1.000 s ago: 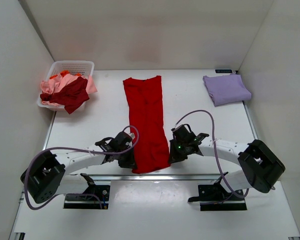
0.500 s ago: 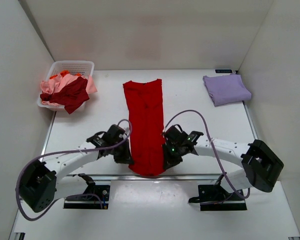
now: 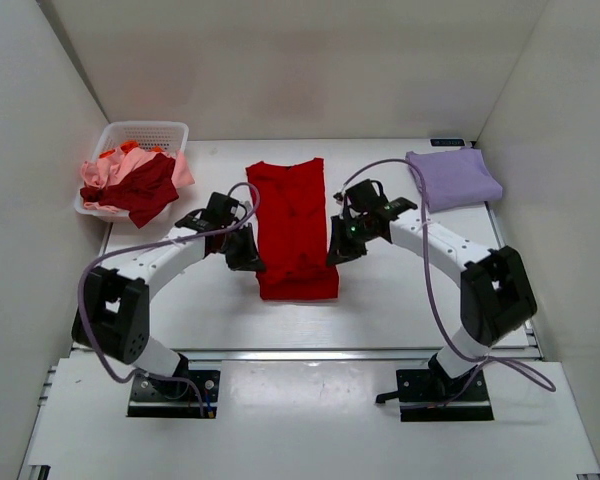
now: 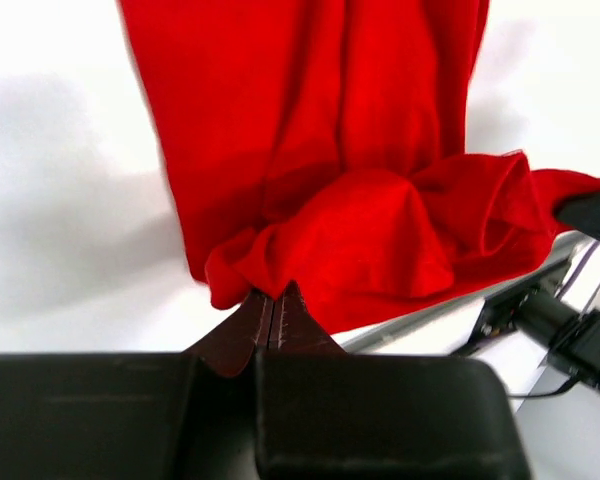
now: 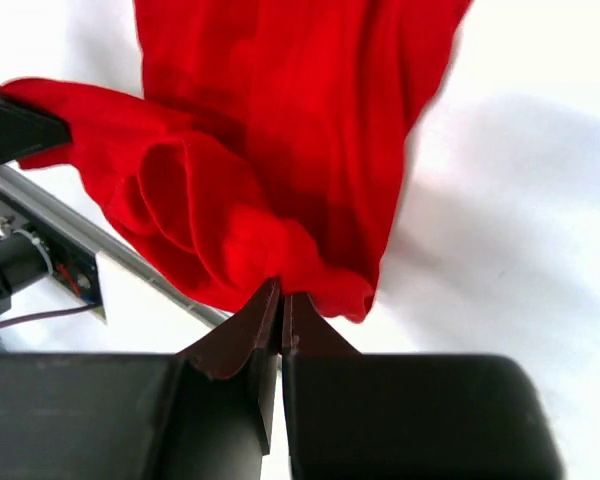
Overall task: Fold and stack the t-shirts
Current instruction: Fold the folded rectangular tshirt in 1/3 of the way, then grab one side of the 2/3 rectangular tshirt with both arms
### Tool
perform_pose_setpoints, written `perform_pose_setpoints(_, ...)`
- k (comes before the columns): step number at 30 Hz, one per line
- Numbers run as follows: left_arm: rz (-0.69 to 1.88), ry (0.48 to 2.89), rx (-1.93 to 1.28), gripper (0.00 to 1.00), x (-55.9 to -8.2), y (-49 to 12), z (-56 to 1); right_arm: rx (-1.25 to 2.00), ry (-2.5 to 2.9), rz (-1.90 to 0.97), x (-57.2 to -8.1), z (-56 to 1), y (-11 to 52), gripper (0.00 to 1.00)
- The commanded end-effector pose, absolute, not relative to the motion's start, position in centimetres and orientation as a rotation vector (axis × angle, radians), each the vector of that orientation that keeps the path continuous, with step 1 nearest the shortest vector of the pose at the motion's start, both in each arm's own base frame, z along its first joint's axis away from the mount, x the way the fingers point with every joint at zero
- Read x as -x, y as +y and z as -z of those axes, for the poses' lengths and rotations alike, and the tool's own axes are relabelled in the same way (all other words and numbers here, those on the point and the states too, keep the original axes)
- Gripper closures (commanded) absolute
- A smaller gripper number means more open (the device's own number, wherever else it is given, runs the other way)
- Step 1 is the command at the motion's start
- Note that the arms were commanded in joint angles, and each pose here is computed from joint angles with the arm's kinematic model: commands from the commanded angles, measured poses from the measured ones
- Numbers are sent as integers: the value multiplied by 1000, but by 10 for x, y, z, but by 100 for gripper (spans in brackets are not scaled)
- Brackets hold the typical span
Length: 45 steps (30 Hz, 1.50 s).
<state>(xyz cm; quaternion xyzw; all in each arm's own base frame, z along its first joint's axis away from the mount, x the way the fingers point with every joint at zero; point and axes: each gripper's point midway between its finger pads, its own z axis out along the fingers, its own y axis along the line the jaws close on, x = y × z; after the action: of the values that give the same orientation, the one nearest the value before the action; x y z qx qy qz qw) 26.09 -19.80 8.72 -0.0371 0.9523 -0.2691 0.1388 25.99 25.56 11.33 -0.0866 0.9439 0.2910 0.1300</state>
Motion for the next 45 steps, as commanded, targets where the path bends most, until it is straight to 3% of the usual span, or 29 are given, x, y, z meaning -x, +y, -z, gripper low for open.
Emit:
perform_pose_setpoints(1, 809, 2685, 71, 100, -289, -198, -106, 349, 2695, -833, -287, -124, 260, 100)
perform_pose_setpoints(12, 790, 2662, 186, 100, -355, -184, -94, 358, 2699, -768, -355, -109, 255, 100)
perform_pose_setpoints(15, 828, 2639, 208, 93, -378, -189, -96, 339, 2712, -735, -376, -98, 250, 100)
perform_pose_setpoints(17, 861, 2581, 233, 84, -405, -190, -105, 294, 2670, -760, -398, -106, 250, 100)
perform_pose_setpoints(18, 884, 2578, 269, 69, -413, -190, -103, 270, 2651, -789, -408, -106, 247, 97)
perform_pose_setpoints(21, 1001, 2459, 323, 61, -449, -191, -123, 166, 2570, -846, -436, -124, 242, 76)
perform_pose_setpoints(25, 1088, 2334, 453, 60, -466, -180, -142, 90, 2408, -918, -452, -152, 229, 63)
perform_pose_setpoints(27, 1063, 2312, 491, 60, -456, -173, -137, 58, 2389, -880, -453, -156, 225, 56)
perform_pose_setpoints(30, 1016, 2341, 491, 55, -429, -165, -129, 46, 2427, -804, -436, -149, 213, 54)
perform_pose_setpoints(39, 693, 2495, 449, 45, -312, -178, -64, 58, 2564, -875, -329, -88, 234, 53)
perform_pose_setpoints(45, 612, 2471, 591, 44, -289, -174, -33, -4, 2577, -977, -300, -67, 244, 50)
